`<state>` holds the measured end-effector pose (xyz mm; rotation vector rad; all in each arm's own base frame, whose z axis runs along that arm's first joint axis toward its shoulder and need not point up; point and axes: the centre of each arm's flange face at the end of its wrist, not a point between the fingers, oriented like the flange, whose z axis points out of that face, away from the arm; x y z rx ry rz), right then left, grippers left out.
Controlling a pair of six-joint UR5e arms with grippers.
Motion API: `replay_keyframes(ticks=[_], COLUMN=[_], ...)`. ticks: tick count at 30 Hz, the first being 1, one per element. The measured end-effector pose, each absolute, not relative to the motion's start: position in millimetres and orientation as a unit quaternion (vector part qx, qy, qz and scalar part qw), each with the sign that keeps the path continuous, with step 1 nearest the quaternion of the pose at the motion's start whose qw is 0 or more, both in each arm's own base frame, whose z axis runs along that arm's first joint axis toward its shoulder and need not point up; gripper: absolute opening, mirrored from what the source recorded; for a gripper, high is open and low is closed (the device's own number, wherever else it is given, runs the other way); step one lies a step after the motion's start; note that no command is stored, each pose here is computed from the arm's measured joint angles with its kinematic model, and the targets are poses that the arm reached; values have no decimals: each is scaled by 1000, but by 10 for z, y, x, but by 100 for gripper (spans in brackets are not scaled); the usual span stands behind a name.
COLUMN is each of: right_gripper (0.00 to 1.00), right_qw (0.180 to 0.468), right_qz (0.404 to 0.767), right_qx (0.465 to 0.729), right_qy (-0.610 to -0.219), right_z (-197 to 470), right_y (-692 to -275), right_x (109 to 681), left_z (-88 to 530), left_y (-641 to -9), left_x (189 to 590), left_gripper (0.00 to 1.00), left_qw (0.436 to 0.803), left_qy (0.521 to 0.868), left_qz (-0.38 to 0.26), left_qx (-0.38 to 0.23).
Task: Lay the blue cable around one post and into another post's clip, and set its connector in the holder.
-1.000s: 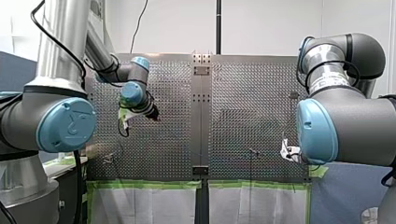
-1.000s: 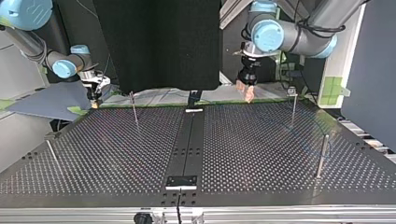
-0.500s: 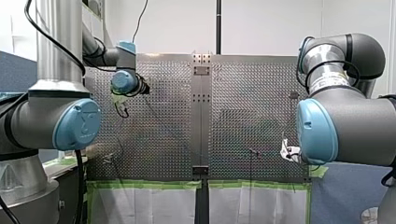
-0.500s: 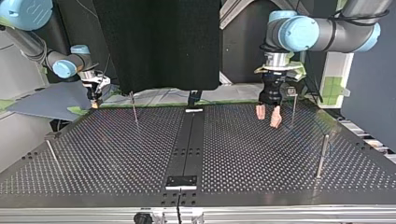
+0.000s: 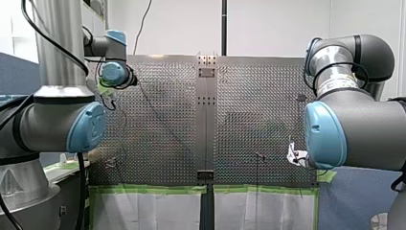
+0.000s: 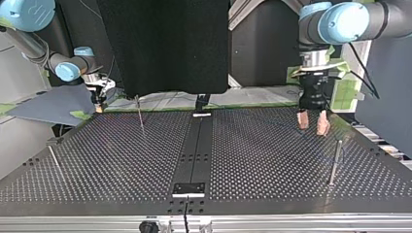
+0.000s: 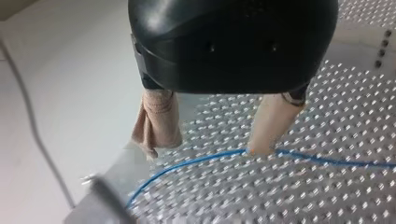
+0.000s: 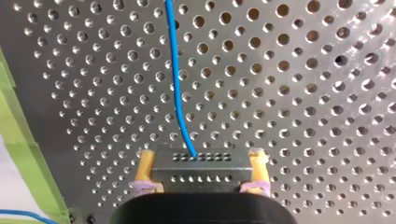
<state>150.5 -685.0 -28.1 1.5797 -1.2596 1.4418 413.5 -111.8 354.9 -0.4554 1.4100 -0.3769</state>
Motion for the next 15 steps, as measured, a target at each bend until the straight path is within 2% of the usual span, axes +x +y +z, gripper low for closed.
replay_keyframes(ticks=[9,15], right_gripper=[0,0], right_qw=[325,325], right_qz=[550,550], right_qx=[602,602], right_qy=[-480,-479], right_z=[-288,-296], right_y=[-6852,-6851], right_x=[1498,1504], left_z=[3298,3259], left_y=[-735,-477], left_x=[4276,4405], left_gripper=[99,99], left_qw=[722,730], left_qy=[631,612], left_qz=[-145,-150], left_qx=[-243,-264])
